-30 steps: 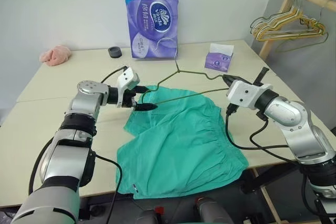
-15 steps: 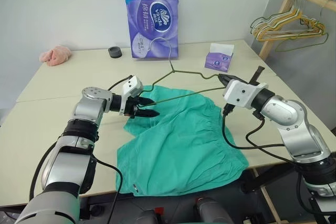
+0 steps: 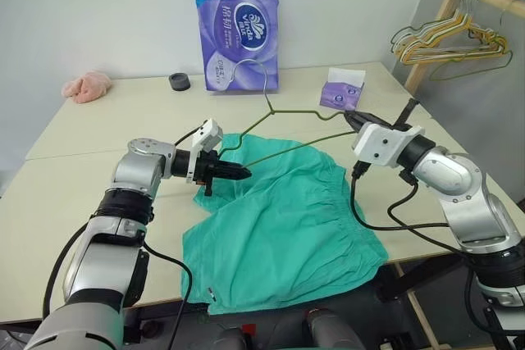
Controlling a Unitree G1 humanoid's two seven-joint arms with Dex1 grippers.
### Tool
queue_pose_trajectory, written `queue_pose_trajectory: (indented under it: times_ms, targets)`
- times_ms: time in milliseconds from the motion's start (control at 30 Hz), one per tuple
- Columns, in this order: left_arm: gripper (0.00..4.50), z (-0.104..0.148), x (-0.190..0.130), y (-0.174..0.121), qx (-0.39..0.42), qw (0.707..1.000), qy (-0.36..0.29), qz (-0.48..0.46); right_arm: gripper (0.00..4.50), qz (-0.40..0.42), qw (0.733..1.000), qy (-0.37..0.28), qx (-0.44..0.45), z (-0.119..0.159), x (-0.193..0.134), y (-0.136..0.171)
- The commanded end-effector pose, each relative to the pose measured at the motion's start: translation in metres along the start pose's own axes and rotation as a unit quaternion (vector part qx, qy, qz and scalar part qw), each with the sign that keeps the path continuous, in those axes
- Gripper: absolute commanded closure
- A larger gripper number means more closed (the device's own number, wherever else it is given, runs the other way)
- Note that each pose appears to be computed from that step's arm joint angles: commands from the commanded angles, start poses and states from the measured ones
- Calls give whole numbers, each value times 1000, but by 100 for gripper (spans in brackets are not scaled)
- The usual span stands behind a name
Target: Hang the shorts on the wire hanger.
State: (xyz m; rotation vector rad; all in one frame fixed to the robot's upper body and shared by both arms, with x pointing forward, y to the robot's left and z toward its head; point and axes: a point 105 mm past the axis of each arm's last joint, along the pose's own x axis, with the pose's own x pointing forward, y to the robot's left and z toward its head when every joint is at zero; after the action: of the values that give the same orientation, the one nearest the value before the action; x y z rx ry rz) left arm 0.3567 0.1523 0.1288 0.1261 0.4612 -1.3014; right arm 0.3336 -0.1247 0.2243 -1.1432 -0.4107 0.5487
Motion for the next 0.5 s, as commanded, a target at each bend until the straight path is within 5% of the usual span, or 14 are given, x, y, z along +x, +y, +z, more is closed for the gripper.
queue_pose_trajectory:
  times_ms: [33, 200, 433, 500]
  targets:
    - [447, 11, -8, 1, 4, 1000, -24, 14, 450, 1, 999, -50, -9, 22, -2, -5]
    - [450, 8, -7, 3, 17, 999, -14, 33, 353, 14, 998, -53, 6, 24, -5, -2]
    - [450, 2, -8, 9, 46, 997, 11, 58, 112, 69, 996, -45, -38, 17, -15, 9]
    - [450, 1, -8, 10, 63, 996, 19, 67, 112, 69, 997, -38, -27, 12, -20, 6]
